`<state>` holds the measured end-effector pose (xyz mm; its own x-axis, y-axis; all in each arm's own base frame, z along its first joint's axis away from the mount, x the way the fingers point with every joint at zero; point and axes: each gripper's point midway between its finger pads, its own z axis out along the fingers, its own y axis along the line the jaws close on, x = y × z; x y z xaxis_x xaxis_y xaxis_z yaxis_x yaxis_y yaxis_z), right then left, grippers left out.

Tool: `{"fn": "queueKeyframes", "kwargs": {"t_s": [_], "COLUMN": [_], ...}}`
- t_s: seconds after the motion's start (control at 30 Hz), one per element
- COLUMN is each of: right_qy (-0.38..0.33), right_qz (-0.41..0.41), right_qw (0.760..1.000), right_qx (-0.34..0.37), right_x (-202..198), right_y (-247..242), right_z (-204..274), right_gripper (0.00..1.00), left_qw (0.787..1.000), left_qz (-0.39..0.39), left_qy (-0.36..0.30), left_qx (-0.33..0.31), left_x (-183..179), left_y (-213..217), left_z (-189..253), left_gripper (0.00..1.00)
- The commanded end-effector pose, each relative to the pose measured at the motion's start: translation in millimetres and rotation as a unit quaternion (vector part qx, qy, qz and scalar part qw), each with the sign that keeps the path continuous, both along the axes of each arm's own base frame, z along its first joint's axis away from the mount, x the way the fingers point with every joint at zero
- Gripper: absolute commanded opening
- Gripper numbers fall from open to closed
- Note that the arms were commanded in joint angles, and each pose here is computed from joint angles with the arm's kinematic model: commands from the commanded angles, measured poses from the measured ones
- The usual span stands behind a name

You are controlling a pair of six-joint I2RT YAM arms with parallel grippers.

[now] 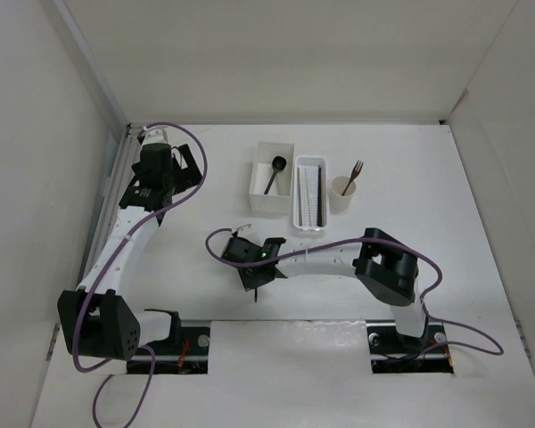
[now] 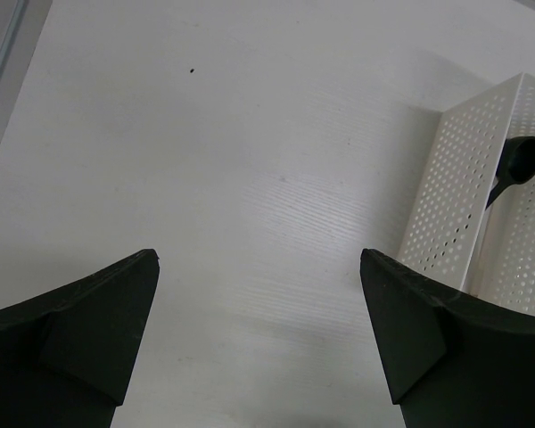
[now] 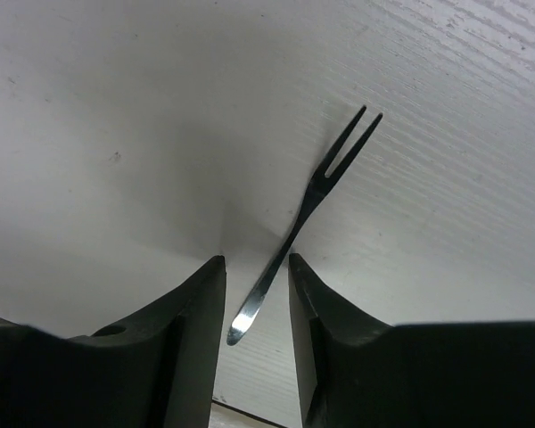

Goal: Sort the eating utensils into containers

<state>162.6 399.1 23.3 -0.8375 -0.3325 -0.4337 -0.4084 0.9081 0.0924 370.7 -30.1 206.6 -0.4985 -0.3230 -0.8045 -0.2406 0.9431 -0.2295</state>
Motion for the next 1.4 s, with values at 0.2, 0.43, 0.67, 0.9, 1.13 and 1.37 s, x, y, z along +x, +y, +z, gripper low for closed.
{"fn": "queueKeyframes", "kwargs": {"t_s": [0.2, 0.43, 0.67, 0.9, 1.13, 1.37], "right_qy": [0.009, 0.016, 0.036, 0.011, -0.034, -0.057], "right_qz": [-0.012, -0.017, -0.042, -0.046, -0.005, 0.0], "right_qw": [1.0, 0.999, 0.998, 0.998, 0.998, 0.998], "right_qx": [-0.013, -0.027, -0.026, -0.032, -0.046, -0.038], "right_x": [-2.6, -4.9, 0.5, 5.6, 18.2, 27.1], "right_y": [-5.0, -10.5, -27.0, -55.8, -61.3, -55.4], "right_z": [-23.6, -36.1, -54.5, -51.5, -32.7, -18.9], "right_gripper": [0.35, 0.27, 0.0, 0.0, 0.0, 0.0], "left_qw": [1.0, 1.0, 1.0, 1.0, 1.0, 1.0], "left_qz": [0.008, 0.01, 0.01, 0.01, 0.01, 0.01], "left_qy": [-0.023, -0.023, -0.023, -0.023, -0.023, -0.023], "left_qx": [-0.003, 0.004, 0.004, 0.004, 0.004, 0.004], "left_x": [2.2, 2.1, 2.1, 2.1, 2.1, 2.1], "left_y": [0.7, 2.7, 2.7, 2.7, 2.7, 2.7], "left_z": [10.5, 10.5, 10.5, 10.5, 10.5, 10.5], "left_gripper": [0.95, 0.96, 0.96, 0.96, 0.96, 0.96]}}
